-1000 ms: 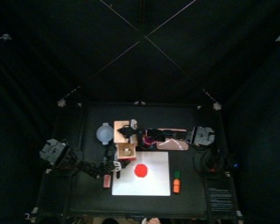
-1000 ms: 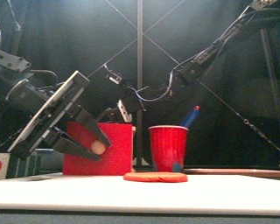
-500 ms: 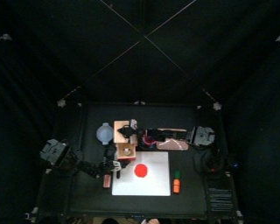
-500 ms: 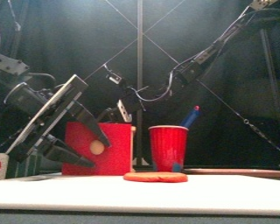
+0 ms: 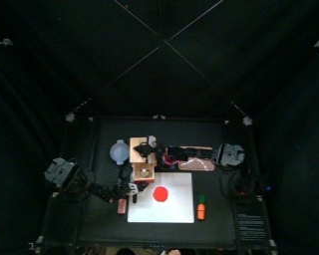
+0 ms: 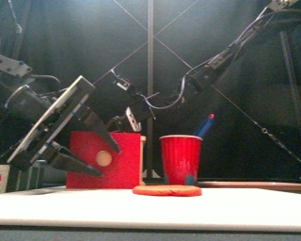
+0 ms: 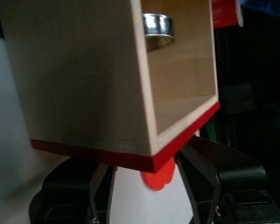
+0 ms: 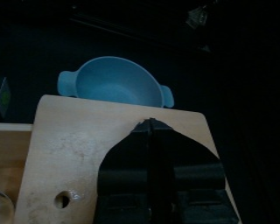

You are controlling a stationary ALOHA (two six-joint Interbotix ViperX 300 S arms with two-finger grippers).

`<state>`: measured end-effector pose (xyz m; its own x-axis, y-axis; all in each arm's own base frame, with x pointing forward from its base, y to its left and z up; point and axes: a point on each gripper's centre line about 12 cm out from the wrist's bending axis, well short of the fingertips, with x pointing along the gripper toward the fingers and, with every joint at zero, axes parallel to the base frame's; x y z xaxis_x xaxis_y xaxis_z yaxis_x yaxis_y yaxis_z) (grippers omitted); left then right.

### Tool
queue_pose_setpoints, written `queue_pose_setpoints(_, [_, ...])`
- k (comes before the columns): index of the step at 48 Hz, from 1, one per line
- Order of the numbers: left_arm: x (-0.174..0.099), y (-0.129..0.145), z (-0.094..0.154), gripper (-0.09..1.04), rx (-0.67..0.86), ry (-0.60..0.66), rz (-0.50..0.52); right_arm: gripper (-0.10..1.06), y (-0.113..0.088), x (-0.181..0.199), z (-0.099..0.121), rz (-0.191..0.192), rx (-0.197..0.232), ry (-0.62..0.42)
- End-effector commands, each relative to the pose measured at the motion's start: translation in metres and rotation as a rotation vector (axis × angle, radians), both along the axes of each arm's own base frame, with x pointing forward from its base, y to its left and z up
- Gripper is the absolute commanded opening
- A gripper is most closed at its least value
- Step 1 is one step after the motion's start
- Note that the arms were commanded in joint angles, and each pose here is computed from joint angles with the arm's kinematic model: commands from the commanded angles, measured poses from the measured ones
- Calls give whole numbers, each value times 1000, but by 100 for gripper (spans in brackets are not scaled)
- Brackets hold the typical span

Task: Get the cutter from the drawer then cut the dough then place the extra dough in the bowl
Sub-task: Place the cutter on the board

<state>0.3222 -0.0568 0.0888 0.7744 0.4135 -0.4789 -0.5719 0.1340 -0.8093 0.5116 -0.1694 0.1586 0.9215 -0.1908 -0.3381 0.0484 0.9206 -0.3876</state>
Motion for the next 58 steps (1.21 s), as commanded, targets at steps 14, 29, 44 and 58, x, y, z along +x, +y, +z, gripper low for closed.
queue_pose_setpoints(14, [-9,-50,19,83,-74,-29,-164,1,3,4,12,6,-8,-21])
queue_pose_setpoints(29, [-25,-34,80,82,92,-269,-250,1,23,6,46,29,-6,-78])
queue_pose_setpoints(44, [-55,27,162,81,861,-673,-249,1,68,-9,111,86,-13,-170])
queue_pose_setpoints(58, [-66,80,157,81,1154,-445,-159,12,105,-54,83,10,151,66])
